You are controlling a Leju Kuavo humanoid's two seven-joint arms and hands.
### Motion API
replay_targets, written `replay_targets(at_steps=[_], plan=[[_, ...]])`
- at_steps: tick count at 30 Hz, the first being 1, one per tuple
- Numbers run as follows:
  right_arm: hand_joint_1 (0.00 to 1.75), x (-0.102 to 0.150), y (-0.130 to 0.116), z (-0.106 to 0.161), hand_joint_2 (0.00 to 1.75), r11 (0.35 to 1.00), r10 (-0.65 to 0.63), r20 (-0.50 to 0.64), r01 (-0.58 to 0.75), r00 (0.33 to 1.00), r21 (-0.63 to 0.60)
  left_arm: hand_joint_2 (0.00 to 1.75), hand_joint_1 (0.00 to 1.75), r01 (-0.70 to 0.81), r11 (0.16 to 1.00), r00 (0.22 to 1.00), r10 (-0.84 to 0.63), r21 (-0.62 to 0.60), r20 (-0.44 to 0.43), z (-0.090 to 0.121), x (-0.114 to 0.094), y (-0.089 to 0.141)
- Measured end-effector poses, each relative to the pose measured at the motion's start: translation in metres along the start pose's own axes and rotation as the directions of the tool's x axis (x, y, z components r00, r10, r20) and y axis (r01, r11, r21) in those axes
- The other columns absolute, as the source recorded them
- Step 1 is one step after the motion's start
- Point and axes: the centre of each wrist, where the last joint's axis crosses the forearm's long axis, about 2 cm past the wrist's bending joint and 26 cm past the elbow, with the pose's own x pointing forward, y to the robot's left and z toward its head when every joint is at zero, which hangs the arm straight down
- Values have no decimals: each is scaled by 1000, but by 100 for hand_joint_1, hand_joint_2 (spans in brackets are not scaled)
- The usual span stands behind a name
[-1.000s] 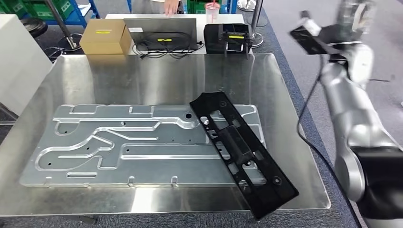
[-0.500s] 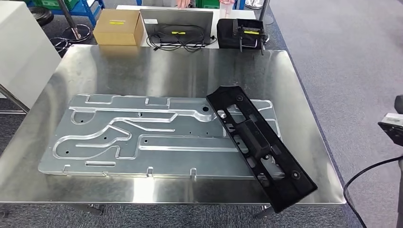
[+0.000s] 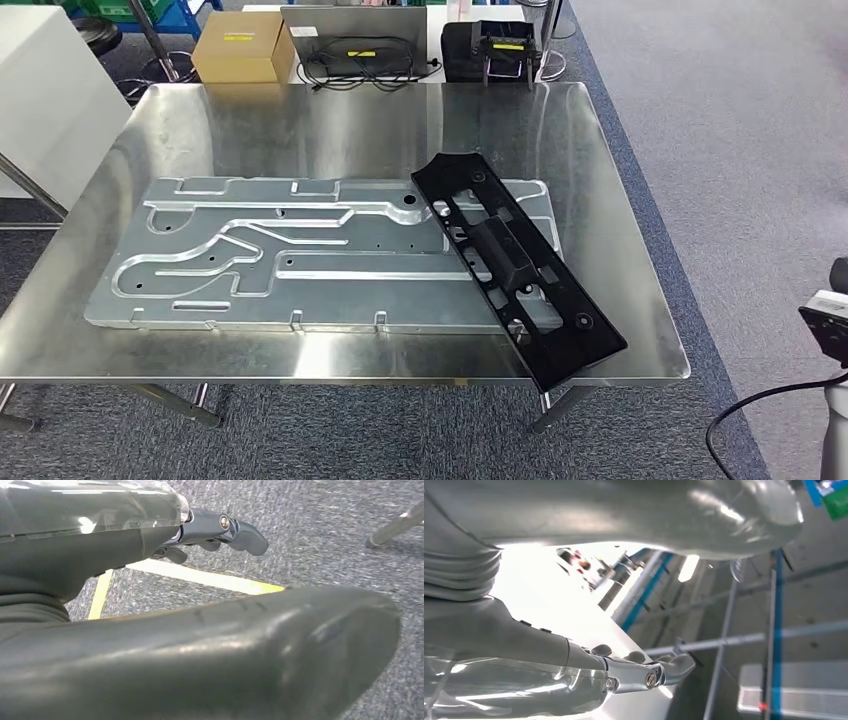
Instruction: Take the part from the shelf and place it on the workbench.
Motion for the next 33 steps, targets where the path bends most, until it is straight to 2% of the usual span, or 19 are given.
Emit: replay_targets(at_steps=[4,7,11,16,19,21,24,27,29,31,33], plan=[[0,-1,-1,32,0,999,-33,-95,37,995,32,0,0,-6,1000,1000,6,8,-1,-1,2,-2],[0,-4,-1,76,0,992,-62,-220,84,973,90,0,0,-15,1000,1000,15,14,-11,2,0,-6],[0,-12,-6,143,0,978,-4,-400,86,917,188,0,0,-29,999,999,29,21,-20,4,-3,-10],[0,-14,-9,196,0,949,76,-545,107,835,296,0,0,-41,999,999,41,24,-18,5,-4,-12],[0,-10,-14,252,0,898,194,-656,136,729,418,0,0,-53,998,999,53,26,4,5,-3,-14],[0,3,-21,294,0,855,283,-724,176,629,488,0,0,-59,998,998,59,25,9,7,-5,-14],[0,31,-26,338,0,787,387,-785,270,483,555,0,0,-62,998,998,62,23,8,9,-8,-13],[0,64,-27,371,0,681,510,-802,423,309,597,0,0,-68,997,998,68,22,15,7,-5,-15],[0,88,-27,387,0,589,584,-780,543,226,598,0,0,-76,997,997,75,28,19,7,-4,-15],[0,108,-25,398,0,498,635,-751,648,181,577,0,0,-83,996,996,83,35,24,5,-3,-15],[0,124,-23,405,0,439,661,-734,712,157,548,0,0,-87,995,996,86,37,31,3,0,-14]])
